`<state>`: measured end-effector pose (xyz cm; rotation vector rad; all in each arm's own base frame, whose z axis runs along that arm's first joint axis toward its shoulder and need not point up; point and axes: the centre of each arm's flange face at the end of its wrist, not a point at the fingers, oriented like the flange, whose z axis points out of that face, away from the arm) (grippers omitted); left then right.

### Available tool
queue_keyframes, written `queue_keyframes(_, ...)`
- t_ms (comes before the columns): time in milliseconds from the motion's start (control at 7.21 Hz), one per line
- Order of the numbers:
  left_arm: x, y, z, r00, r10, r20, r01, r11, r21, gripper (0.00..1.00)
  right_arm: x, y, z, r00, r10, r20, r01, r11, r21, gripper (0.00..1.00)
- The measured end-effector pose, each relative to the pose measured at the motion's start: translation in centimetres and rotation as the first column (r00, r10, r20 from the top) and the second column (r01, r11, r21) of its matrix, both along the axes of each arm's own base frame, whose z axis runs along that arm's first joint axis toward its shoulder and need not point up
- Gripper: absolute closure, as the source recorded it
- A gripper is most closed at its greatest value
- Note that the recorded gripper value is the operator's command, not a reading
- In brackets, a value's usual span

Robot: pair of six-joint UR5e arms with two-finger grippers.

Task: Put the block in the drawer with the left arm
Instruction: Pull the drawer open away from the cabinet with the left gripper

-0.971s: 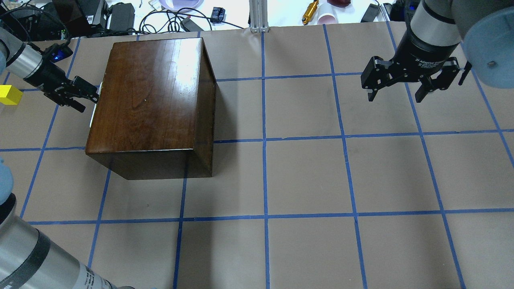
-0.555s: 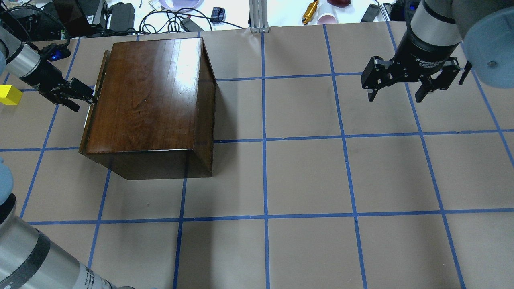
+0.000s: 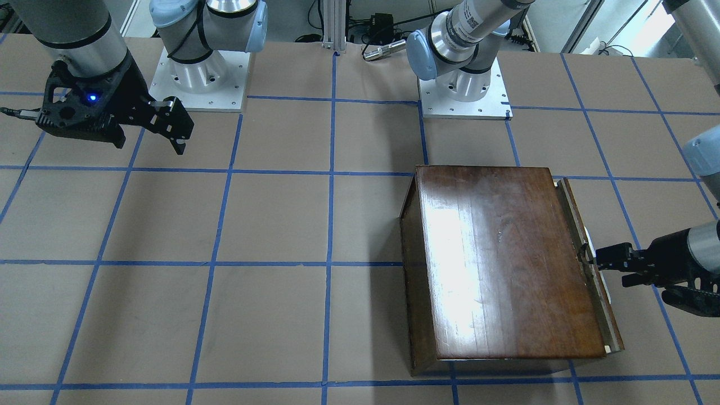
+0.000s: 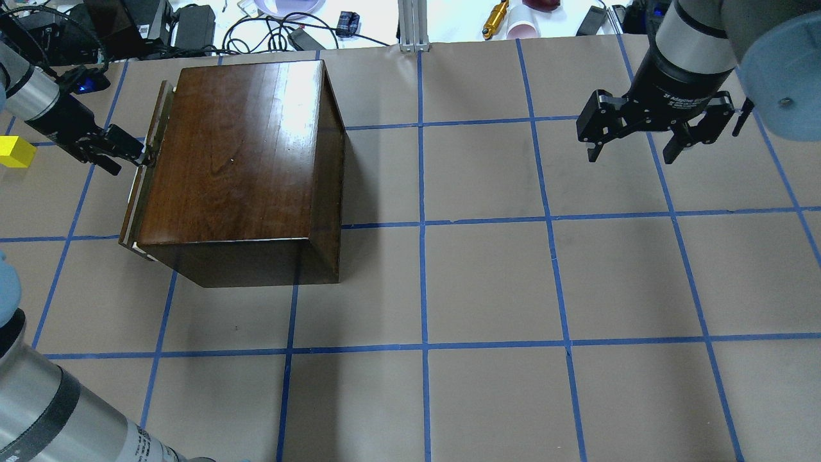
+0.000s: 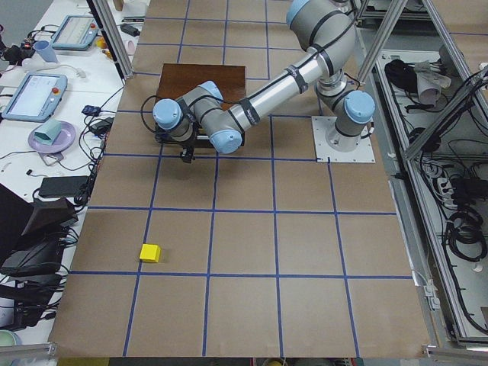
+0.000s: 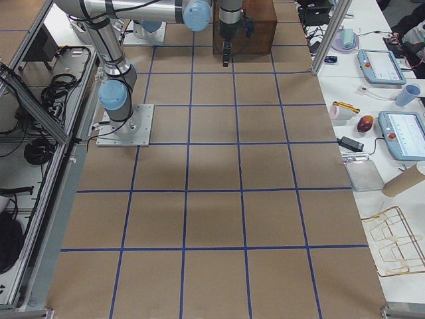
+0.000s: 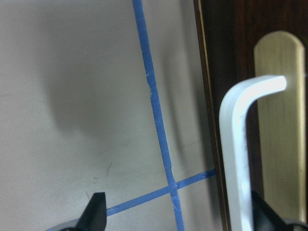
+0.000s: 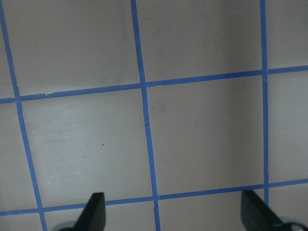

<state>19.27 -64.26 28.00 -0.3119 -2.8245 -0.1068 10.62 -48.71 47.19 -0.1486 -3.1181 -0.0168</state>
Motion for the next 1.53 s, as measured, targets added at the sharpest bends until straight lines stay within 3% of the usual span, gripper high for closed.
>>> queue_keyframes(971, 1.7, -0.2, 0.8, 0.998, -0.065, 0.004, 0.065, 0.997, -0.039, 0.00, 0.0, 0.0, 0.0, 1.000, 0.000, 0.000, 0.000, 1.000, -0.001, 0.00)
queue_keyframes(1526, 3.1, -0.6, 0.6, 0.998, -0.059, 0.009, 0.060, 0.997, -0.045, 0.00, 0.0, 0.0, 0.0, 1.000, 0.000, 0.000, 0.000, 1.000, 0.000, 0.00)
